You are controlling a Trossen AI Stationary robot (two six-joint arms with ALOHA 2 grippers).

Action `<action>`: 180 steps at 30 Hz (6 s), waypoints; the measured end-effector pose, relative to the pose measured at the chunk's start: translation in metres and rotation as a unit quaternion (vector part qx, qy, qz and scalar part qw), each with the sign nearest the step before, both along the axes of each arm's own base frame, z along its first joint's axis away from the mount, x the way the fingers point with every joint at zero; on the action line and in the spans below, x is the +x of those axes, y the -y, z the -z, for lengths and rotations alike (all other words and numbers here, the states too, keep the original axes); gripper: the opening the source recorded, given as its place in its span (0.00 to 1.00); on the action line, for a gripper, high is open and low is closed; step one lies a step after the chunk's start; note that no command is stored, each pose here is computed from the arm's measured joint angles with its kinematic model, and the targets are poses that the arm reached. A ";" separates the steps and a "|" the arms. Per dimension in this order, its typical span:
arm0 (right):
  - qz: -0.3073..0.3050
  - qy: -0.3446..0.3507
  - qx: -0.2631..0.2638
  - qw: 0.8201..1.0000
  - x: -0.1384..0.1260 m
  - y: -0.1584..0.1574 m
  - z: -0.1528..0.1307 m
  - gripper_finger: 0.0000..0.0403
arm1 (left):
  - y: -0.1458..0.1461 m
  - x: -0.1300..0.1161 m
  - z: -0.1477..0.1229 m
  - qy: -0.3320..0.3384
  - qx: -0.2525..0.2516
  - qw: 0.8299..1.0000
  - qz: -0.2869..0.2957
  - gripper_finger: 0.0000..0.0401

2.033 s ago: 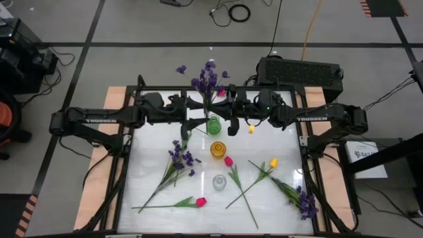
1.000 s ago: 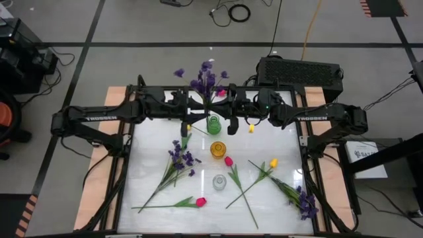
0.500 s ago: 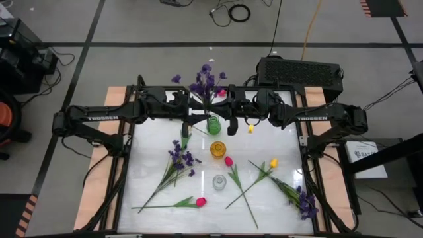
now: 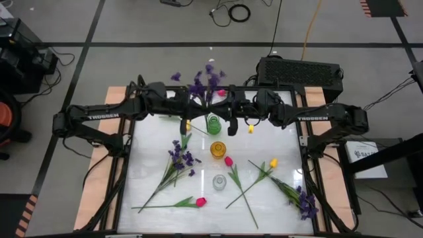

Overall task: Sort flowers into vase by color
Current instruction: Put the top right purple flowers into the green vase, then put the top purple flowers into the green vase

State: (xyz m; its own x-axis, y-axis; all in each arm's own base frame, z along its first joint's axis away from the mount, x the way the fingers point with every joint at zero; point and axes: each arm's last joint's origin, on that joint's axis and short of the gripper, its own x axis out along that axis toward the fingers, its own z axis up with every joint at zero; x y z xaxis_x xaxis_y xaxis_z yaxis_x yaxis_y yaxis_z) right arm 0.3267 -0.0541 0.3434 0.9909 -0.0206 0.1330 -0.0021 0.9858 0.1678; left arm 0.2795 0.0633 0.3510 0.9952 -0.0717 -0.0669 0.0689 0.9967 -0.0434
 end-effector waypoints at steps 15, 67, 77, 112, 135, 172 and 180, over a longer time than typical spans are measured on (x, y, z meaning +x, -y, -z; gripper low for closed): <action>0.122 -0.229 -0.022 0.965 -0.080 -0.006 -0.004 0.54 | -0.026 -0.008 -0.008 0.038 0.013 0.999 -0.026 0.03; 0.102 -0.273 0.027 0.956 -0.103 -0.023 0.046 0.43 | -0.072 0.034 0.078 -0.096 -0.028 0.988 -0.113 0.37; 0.088 -0.281 0.024 0.955 -0.102 -0.030 0.047 0.43 | -0.069 0.024 0.081 -0.155 -0.033 0.981 -0.116 0.49; 0.091 -0.347 0.101 0.928 -0.109 -0.069 0.062 0.42 | 0.132 -0.075 0.095 -0.312 -0.104 0.933 -0.148 0.49; 0.024 -0.360 0.074 0.930 -0.110 -0.110 0.067 0.42 | 0.240 -0.123 0.176 -0.475 -0.167 0.837 -0.214 0.75; 0.016 -0.379 0.056 0.924 -0.106 -0.117 0.075 0.42 | 0.231 -0.098 0.220 -0.493 -0.121 0.804 -0.308 0.18; 0.015 -0.379 0.051 0.924 -0.106 -0.117 0.075 0.42 | 0.224 -0.100 0.187 -0.483 -0.132 0.814 -0.294 0.08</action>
State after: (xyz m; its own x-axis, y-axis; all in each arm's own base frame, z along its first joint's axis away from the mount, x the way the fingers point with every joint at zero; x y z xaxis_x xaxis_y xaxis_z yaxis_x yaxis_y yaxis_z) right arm 0.2211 0.0628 0.2681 0.7977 -0.0238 -0.6026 0.1817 0.9623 0.2025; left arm 0.1794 -0.1607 0.1635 0.3555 0.2585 -0.8982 -0.6095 0.7926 -0.0131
